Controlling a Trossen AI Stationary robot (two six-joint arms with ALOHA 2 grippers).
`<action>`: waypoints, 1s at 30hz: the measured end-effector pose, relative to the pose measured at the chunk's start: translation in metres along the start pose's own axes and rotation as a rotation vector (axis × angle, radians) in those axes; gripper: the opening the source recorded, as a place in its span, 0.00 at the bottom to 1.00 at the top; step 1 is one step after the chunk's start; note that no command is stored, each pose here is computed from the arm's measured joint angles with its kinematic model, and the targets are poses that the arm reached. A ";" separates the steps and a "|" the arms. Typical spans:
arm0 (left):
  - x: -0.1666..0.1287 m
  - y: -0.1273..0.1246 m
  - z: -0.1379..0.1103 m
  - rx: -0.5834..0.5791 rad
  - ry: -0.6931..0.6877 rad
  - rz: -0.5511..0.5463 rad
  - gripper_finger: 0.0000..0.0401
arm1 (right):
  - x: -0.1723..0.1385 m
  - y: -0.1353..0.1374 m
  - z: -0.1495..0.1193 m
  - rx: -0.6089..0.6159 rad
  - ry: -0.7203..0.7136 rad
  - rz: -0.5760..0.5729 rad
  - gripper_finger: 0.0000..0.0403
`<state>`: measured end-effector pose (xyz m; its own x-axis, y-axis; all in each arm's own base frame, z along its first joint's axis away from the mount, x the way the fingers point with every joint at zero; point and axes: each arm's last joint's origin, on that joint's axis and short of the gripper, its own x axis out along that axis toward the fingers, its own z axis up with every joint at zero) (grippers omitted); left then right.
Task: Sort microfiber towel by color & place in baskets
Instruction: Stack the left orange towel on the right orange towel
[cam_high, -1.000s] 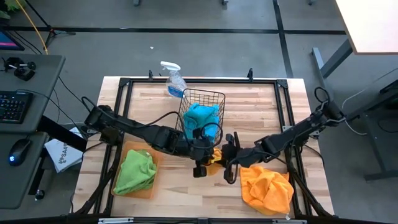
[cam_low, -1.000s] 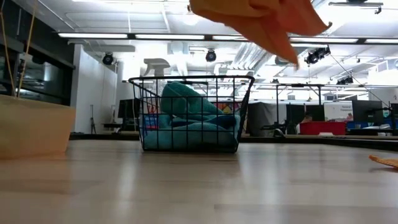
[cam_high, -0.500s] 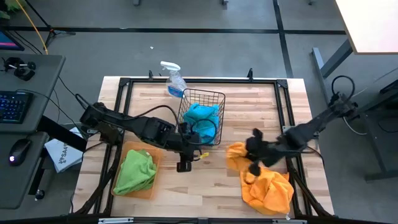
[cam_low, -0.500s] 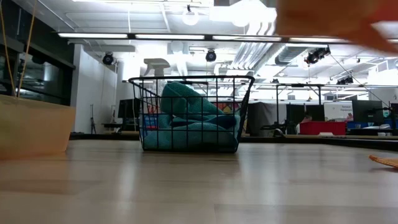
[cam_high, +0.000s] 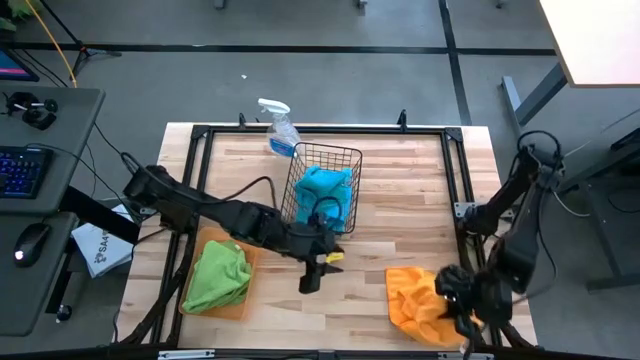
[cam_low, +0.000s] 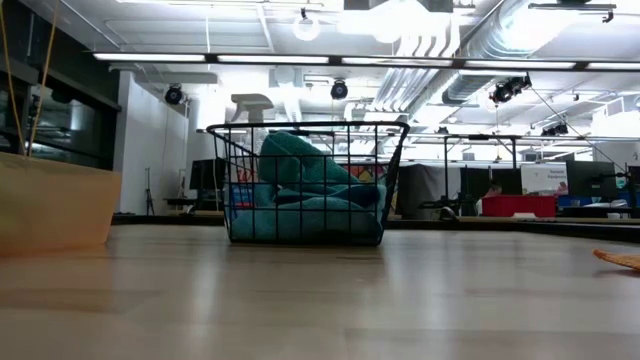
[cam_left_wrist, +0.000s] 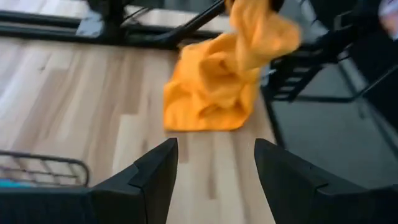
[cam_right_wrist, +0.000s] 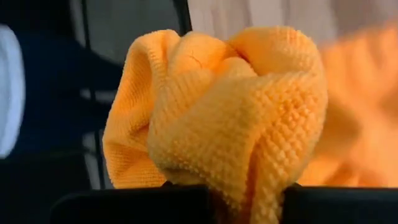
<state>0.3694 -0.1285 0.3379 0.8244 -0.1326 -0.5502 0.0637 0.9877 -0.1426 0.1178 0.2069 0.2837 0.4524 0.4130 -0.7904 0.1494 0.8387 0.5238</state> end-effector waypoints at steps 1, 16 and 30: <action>0.000 0.001 -0.001 -0.005 -0.018 -0.014 0.50 | 0.004 0.001 -0.006 0.015 0.039 -0.012 0.01; -0.068 0.050 -0.059 -0.289 -0.620 -0.014 0.50 | 0.061 -0.014 -0.021 0.060 0.191 -0.368 0.16; -0.138 0.073 -0.097 -0.349 -0.758 0.083 0.50 | 0.046 -0.005 0.007 -0.025 0.420 -0.231 0.73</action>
<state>0.2053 -0.0458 0.3238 0.9816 0.1536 0.1138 -0.0886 0.8930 -0.4413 0.1440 0.2197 0.2469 0.0147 0.3185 -0.9478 0.1804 0.9315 0.3158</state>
